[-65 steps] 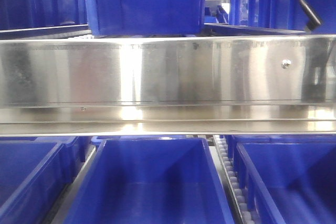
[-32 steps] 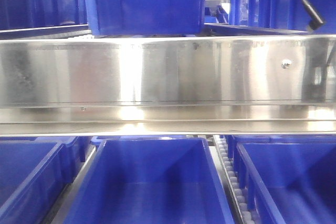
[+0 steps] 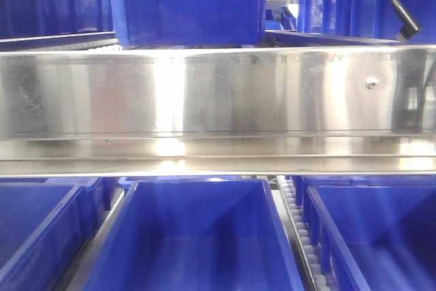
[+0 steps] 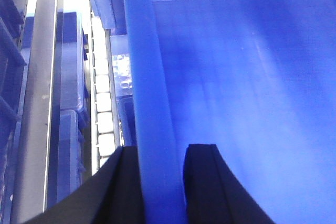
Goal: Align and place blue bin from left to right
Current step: 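Lift the gripped blue bin up off the shelf with both grippers, then back the base away from the rack holding the bin in both grippers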
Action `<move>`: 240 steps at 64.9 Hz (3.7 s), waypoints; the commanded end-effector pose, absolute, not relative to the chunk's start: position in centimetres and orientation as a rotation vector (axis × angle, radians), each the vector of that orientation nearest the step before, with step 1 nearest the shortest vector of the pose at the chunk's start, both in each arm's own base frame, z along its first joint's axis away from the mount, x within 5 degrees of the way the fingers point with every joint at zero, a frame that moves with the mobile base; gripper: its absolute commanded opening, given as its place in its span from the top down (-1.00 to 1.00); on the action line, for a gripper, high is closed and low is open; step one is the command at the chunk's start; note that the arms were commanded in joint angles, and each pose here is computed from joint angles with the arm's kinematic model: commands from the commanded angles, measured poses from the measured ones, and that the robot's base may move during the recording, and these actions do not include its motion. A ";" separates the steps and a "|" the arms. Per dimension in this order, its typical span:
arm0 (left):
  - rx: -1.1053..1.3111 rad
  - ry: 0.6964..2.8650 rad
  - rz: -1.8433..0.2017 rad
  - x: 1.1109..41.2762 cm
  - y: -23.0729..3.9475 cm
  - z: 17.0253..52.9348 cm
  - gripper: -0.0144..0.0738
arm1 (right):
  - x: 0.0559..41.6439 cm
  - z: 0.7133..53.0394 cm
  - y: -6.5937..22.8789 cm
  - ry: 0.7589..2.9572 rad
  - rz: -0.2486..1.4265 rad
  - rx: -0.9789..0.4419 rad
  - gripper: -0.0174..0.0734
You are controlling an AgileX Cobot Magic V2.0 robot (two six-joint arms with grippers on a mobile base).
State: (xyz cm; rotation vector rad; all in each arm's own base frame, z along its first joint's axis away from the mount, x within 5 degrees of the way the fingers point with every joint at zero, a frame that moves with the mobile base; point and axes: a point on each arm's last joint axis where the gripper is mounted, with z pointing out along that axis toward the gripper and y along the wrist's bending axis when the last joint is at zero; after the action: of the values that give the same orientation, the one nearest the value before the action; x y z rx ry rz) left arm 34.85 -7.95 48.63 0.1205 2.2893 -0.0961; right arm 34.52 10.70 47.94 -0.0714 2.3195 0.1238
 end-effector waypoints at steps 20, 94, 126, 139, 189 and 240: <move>0.125 2.087 -0.100 34.6 -7.8 51.1 0.71 | 33.8 50.0 10.2 2.187 0.104 -0.112 0.79; 0.125 2.083 -0.101 34.7 -7.8 51.2 0.71 | 34.7 51.7 10.7 1.978 0.157 -0.121 0.79; 0.125 2.083 -0.101 34.7 -7.8 51.2 0.71 | 34.7 51.8 10.7 1.967 0.160 -0.121 0.79; 0.125 2.083 -0.101 34.7 -7.8 51.2 0.71 | 34.7 51.8 10.7 1.967 0.160 -0.121 0.79; 0.125 2.083 -0.101 34.7 -7.8 51.2 0.71 | 34.7 51.8 10.7 1.967 0.160 -0.121 0.79; 0.125 2.083 -0.101 34.7 -7.8 51.2 0.71 | 34.7 51.8 10.7 1.967 0.160 -0.121 0.79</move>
State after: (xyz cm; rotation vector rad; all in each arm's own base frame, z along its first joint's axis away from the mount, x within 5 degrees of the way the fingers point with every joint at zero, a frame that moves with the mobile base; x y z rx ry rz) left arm 35.36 -7.81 49.22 0.1086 2.2045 -0.0746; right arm 35.56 10.90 49.22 -0.0771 2.1357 0.1513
